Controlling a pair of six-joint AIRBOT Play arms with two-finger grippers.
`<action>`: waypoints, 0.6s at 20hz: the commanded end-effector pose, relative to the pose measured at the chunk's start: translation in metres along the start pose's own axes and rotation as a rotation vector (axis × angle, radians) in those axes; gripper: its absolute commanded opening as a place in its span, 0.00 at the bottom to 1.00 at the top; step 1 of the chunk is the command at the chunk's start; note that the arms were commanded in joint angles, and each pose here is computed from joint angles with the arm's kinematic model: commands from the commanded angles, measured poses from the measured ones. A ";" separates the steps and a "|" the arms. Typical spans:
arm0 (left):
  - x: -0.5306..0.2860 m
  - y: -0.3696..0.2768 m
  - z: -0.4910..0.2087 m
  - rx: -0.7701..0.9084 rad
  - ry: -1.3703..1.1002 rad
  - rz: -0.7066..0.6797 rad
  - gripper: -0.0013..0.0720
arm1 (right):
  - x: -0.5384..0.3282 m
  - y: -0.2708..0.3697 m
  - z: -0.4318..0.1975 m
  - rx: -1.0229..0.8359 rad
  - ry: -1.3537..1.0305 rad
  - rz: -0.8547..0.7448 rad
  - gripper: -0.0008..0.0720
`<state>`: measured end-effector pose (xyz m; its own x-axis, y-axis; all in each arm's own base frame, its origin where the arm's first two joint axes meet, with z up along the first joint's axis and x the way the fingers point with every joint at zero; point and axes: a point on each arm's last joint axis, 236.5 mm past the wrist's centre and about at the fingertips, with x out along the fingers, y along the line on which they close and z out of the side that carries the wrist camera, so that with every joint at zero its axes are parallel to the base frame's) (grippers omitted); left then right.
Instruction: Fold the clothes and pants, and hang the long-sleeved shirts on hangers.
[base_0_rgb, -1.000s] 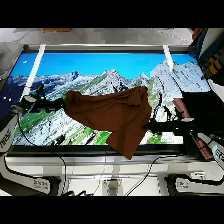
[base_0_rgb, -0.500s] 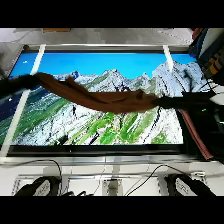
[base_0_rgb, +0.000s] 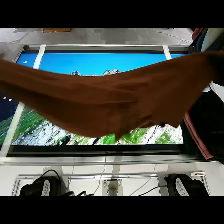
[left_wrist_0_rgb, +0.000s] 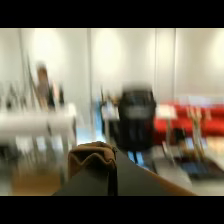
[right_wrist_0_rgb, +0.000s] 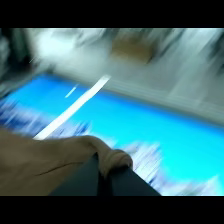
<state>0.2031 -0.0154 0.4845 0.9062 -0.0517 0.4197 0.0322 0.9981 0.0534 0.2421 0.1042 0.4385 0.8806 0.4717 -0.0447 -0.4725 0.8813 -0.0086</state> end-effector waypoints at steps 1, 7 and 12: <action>-0.039 -0.009 0.047 0.036 -0.143 0.020 0.04 | -0.046 0.004 0.051 -0.064 -0.169 -0.134 0.03; 0.020 -0.018 -0.123 -0.086 0.385 -0.127 0.04 | 0.039 -0.066 -0.048 0.217 0.188 -0.138 0.03; 0.059 -0.015 -0.369 -0.306 0.947 -0.177 0.04 | 0.136 -0.114 -0.220 0.584 0.665 -0.033 0.03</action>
<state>0.3608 -0.0161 0.2799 0.9474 -0.2150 -0.2371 0.1876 0.9732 -0.1331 0.3695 0.0587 0.3021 0.7808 0.4145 -0.4674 -0.2795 0.9009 0.3320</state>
